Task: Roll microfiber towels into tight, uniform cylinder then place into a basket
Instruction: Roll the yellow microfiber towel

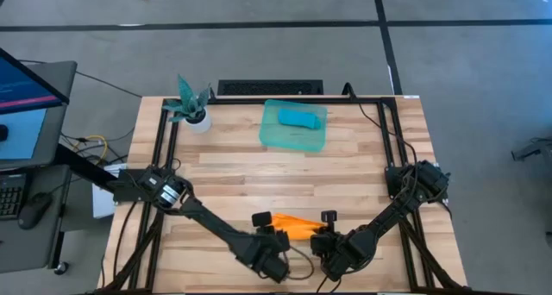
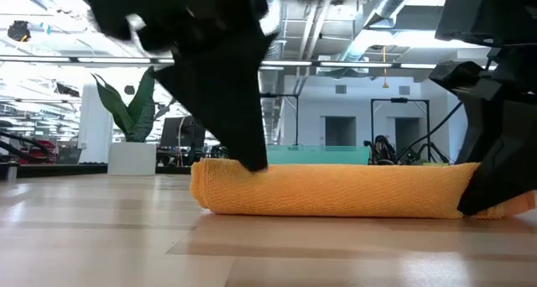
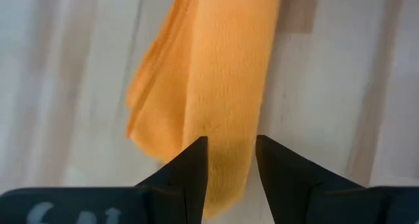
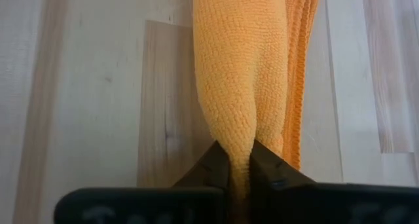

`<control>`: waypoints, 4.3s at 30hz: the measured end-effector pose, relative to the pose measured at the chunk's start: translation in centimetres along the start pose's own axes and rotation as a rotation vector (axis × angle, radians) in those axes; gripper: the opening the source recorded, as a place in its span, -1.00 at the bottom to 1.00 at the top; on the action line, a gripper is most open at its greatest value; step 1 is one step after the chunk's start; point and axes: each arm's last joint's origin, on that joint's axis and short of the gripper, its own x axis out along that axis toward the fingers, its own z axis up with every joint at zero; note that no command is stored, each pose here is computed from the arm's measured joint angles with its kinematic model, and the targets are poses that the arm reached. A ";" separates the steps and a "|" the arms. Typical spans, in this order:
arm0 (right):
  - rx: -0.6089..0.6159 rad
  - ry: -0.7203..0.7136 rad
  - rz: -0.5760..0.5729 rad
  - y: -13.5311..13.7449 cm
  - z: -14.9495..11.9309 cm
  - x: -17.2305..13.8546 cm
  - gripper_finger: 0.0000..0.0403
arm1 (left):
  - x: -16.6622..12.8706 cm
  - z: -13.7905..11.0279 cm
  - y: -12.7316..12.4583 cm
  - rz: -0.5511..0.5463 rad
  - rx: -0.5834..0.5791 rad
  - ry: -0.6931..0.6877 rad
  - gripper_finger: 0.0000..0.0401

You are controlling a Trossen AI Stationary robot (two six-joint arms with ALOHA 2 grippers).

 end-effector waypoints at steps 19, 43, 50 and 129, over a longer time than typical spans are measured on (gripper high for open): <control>0.013 0.010 0.014 -0.2 0.2 0.1 -0.83 | -0.5 -3.7 -2.8 0.192 0.305 -0.192 -0.39; 0.014 0.012 0.020 -0.2 0.2 0.2 -0.82 | 4.6 -3.4 0.7 0.070 0.122 -0.019 -0.55; -0.008 0.016 0.049 0.2 0.5 -0.3 -0.83 | 4.2 -2.6 1.0 0.019 0.235 0.048 -0.95; -0.165 -0.362 0.012 1.8 2.2 -5.5 -0.41 | 5.8 3.9 7.3 -0.329 -0.299 0.643 -0.94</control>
